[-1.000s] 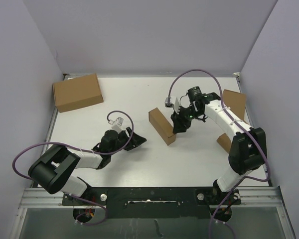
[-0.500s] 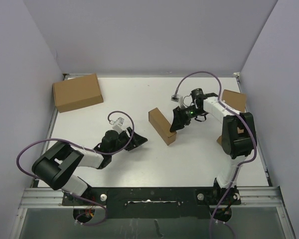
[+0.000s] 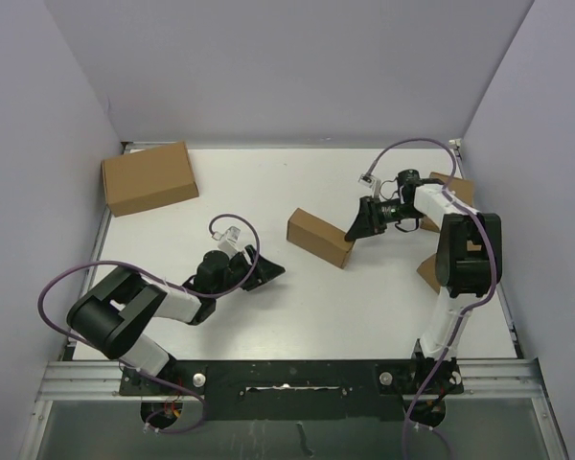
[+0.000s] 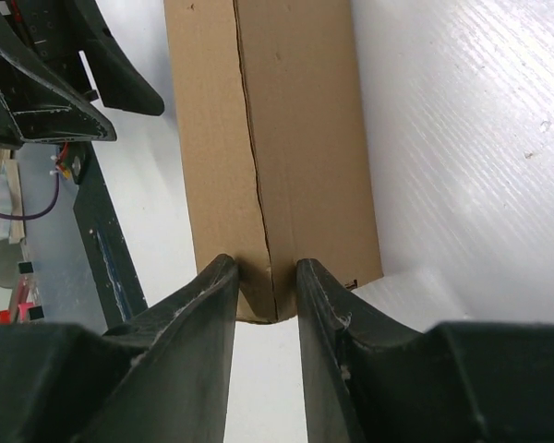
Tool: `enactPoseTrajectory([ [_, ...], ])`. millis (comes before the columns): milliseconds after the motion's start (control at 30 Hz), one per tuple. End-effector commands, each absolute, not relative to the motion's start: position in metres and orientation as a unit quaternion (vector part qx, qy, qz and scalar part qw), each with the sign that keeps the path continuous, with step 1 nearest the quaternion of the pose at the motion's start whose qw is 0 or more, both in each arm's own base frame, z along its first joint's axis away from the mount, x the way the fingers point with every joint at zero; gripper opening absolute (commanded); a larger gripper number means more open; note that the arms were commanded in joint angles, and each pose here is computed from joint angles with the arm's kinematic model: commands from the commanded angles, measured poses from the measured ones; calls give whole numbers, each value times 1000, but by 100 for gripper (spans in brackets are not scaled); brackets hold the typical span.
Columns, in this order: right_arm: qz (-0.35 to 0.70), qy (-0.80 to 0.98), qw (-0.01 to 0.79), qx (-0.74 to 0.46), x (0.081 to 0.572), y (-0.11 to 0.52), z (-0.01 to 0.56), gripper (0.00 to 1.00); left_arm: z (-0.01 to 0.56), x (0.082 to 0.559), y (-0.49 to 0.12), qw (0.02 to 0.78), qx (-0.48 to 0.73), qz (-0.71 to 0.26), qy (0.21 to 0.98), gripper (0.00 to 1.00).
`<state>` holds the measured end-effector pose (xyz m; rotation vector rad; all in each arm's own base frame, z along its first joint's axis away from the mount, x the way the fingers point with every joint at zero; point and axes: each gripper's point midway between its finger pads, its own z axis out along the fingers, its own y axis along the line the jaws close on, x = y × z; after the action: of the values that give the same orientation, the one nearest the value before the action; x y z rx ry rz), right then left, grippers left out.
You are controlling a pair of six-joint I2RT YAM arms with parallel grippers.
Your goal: Fold the paper box
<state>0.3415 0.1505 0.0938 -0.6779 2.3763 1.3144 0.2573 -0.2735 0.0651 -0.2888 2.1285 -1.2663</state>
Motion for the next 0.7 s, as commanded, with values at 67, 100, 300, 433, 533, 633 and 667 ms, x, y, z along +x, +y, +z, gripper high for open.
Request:
enactPoseTrajectory([
  [67,445,851,172,-219,355,133,78,26,93,274,-289,341,-87,-512,784,52],
  [100,446,852,170,-214,355,131,77,26,95,276,-291,342,-84,-513,783,52],
  [300,466,853,166,-168,360,116,72,25,96,279,-295,340,-80,-515,782,52],
  [433,469,855,163,-152,361,108,68,24,94,278,-294,338,-82,-515,783,52],
  [533,466,856,164,-150,360,105,67,24,94,278,-294,338,-82,-514,784,52],
  [633,461,860,159,-150,358,103,63,25,94,278,-294,339,-83,-514,784,52],
  [667,460,861,157,-150,358,103,61,25,95,278,-294,338,-83,-515,783,52],
])
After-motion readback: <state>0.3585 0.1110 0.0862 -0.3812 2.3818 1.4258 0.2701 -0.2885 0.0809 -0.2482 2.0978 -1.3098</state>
